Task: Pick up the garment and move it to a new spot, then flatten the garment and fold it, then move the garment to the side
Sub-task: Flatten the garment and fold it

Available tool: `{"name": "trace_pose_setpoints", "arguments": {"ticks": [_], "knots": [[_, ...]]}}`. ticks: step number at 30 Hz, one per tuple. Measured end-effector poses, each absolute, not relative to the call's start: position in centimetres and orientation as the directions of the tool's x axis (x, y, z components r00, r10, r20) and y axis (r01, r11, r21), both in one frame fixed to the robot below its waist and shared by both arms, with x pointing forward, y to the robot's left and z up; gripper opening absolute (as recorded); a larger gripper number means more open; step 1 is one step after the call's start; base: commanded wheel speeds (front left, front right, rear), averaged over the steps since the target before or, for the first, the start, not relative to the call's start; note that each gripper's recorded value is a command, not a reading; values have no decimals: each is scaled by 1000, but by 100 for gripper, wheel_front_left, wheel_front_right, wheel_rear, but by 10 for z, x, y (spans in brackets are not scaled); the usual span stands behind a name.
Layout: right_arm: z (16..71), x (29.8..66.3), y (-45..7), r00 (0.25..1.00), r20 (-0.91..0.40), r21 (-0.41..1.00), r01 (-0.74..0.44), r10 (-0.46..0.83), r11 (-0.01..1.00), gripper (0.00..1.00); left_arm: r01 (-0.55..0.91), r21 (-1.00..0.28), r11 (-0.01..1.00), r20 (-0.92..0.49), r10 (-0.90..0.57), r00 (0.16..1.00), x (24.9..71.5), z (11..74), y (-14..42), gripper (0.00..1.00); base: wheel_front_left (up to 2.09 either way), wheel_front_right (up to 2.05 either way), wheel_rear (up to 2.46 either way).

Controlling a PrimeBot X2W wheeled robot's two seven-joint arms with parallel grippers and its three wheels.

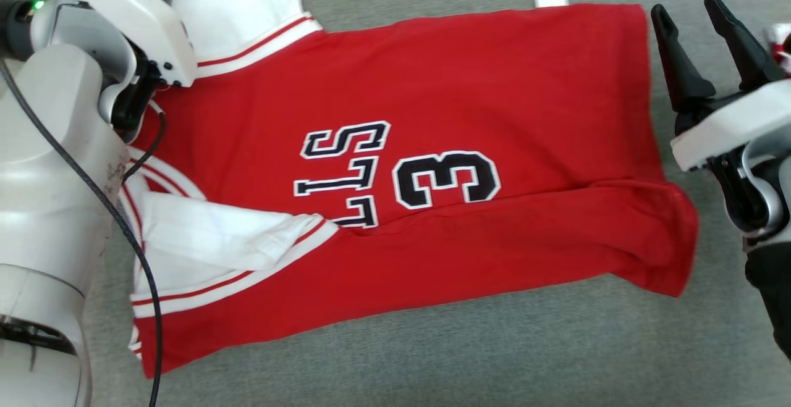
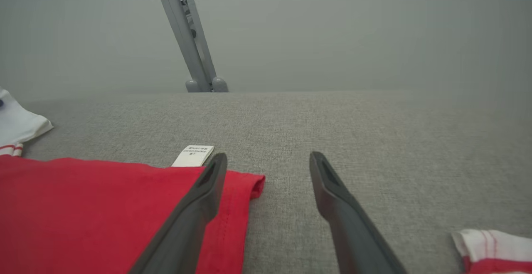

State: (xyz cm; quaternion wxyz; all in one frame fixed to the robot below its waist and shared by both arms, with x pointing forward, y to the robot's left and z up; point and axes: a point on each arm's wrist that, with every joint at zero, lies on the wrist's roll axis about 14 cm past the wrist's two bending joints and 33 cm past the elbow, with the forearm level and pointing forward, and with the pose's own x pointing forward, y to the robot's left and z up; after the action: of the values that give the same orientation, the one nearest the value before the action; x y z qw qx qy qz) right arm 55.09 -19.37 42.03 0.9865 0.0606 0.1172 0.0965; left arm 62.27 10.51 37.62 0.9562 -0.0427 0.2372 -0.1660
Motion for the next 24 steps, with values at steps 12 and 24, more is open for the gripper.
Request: {"name": "trace_pose_setpoints", "arguments": {"ticks": [12,24], "knots": [[375,570,-160,877,-371,205,-242,304,948,0,312,-153,938,-425,-348,836,616,383,117,0,0,0,0],[429,574,-156,885,-255,147,-363,390,920,0,358,-241,902,-248,-414,876,604,442,118,0,0,0,0]]}}
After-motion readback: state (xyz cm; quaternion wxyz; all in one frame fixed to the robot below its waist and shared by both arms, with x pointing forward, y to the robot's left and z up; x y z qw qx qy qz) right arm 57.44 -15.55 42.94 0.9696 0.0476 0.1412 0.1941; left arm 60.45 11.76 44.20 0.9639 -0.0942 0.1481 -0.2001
